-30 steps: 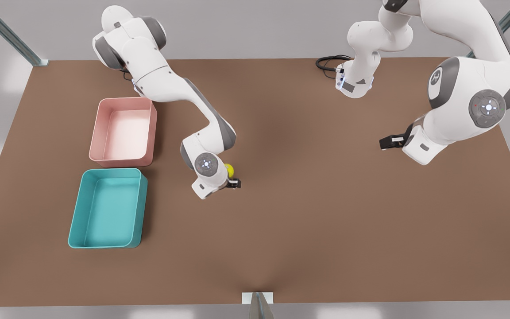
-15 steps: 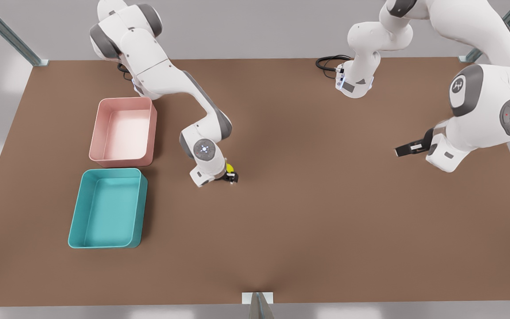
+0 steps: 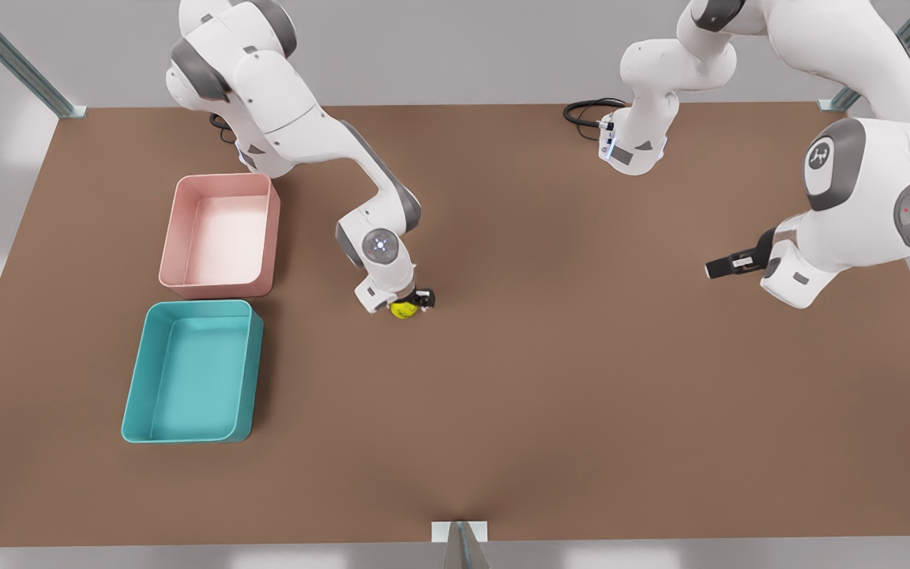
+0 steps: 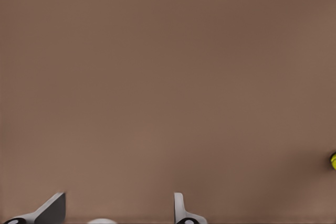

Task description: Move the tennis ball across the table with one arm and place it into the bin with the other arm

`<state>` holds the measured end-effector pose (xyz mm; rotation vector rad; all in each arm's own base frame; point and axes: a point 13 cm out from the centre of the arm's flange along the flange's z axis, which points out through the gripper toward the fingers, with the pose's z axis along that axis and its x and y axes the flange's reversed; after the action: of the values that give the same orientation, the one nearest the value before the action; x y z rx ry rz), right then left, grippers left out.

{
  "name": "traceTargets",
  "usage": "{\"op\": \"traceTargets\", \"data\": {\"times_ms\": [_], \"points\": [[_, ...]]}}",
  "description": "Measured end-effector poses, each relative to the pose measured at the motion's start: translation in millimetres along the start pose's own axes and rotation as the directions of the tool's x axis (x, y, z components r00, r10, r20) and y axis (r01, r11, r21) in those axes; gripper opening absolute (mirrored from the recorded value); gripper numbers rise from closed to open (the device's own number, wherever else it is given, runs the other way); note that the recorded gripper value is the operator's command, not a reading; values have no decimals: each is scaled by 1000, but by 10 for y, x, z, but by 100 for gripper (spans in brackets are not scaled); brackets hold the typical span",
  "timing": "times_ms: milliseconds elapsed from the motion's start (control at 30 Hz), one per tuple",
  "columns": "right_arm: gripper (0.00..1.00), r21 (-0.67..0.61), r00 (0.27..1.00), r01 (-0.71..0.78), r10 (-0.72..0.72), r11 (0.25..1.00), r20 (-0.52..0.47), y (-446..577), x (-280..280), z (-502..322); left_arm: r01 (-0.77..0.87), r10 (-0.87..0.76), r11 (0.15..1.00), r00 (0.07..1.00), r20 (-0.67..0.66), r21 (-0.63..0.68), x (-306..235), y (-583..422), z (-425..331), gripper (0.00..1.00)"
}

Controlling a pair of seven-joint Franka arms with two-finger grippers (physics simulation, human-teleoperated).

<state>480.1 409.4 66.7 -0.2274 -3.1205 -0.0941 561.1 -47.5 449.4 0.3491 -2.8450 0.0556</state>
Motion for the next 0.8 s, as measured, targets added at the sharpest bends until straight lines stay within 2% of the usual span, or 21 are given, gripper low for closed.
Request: {"op": "traceTargets", "data": {"times_ms": [433, 500, 567, 700, 800], "points": [[99, -11, 1000, -4, 4, 1000, 15, -68, 139, 349, -5, 5, 1000, 1000, -18, -5, -1, -4, 56, 100], [72, -13, 1000, -4, 4, 1000, 18, -80, 156, 374, -5, 5, 1000, 1000, -17, -5, -3, -5, 56, 100], [62, -22, 1000, -3, 3, 1000, 24, -65, 144, 365, -6, 6, 1000, 1000, -17, -5, -3, -5, 53, 100], [61, -46, 999, -5, 7, 999, 47, -35, 37, 250, -6, 6, 1000, 1000, -16, -4, -4, -3, 50, 100], [61, -94, 995, -28, 37, 995, 94, -11, -315, -120, -7, 7, 1000, 1000, -17, -5, -6, -6, 55, 100]]}}
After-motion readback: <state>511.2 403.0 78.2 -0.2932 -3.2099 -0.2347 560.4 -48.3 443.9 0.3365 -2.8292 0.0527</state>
